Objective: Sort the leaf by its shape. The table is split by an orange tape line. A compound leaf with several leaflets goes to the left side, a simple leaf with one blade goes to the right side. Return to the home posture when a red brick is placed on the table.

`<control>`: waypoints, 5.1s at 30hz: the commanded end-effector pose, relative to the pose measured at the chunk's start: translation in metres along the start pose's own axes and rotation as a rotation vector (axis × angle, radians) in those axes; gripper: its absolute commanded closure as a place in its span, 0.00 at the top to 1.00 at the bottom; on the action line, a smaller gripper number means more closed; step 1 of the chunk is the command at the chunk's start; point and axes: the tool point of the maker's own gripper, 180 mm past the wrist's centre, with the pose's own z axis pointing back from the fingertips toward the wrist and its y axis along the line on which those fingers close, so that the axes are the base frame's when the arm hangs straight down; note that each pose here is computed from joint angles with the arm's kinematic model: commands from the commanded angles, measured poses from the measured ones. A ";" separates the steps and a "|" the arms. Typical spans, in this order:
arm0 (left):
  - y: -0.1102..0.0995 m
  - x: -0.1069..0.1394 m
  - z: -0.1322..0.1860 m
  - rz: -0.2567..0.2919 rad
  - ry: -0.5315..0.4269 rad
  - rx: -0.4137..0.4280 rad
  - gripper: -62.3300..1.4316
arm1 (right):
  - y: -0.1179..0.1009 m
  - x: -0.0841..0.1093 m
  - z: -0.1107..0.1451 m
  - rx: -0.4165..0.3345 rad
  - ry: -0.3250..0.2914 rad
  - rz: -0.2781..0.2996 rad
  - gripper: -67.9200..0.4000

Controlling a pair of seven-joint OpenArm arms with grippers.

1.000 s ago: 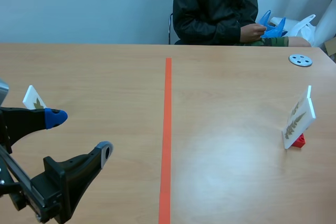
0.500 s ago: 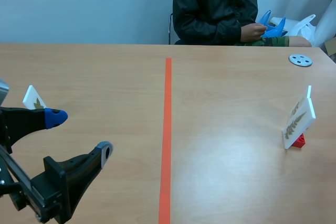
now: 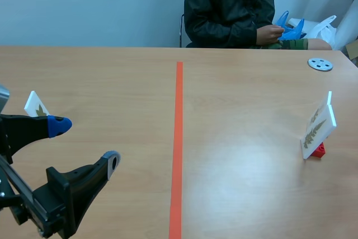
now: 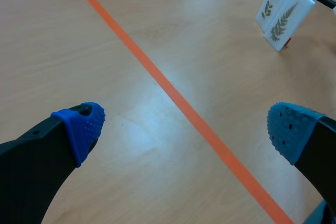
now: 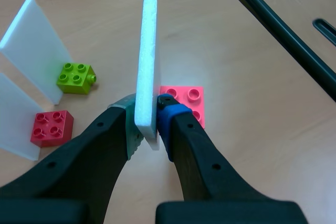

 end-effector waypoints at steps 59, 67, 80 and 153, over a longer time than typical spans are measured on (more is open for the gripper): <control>0.003 0.006 0.000 -0.003 -0.021 0.002 1.00 | 0.094 0.083 0.039 0.348 -0.158 0.289 1.00; 0.003 0.006 0.000 -0.003 -0.020 0.002 1.00 | 0.146 0.106 0.049 0.513 -0.202 0.348 1.00; 0.003 0.006 0.000 -0.004 -0.020 0.003 1.00 | 0.243 0.058 0.079 0.839 -0.104 0.368 1.00; 0.009 0.000 -0.005 -0.083 0.011 0.006 1.00 | 0.280 0.049 0.108 0.953 -0.075 0.382 1.00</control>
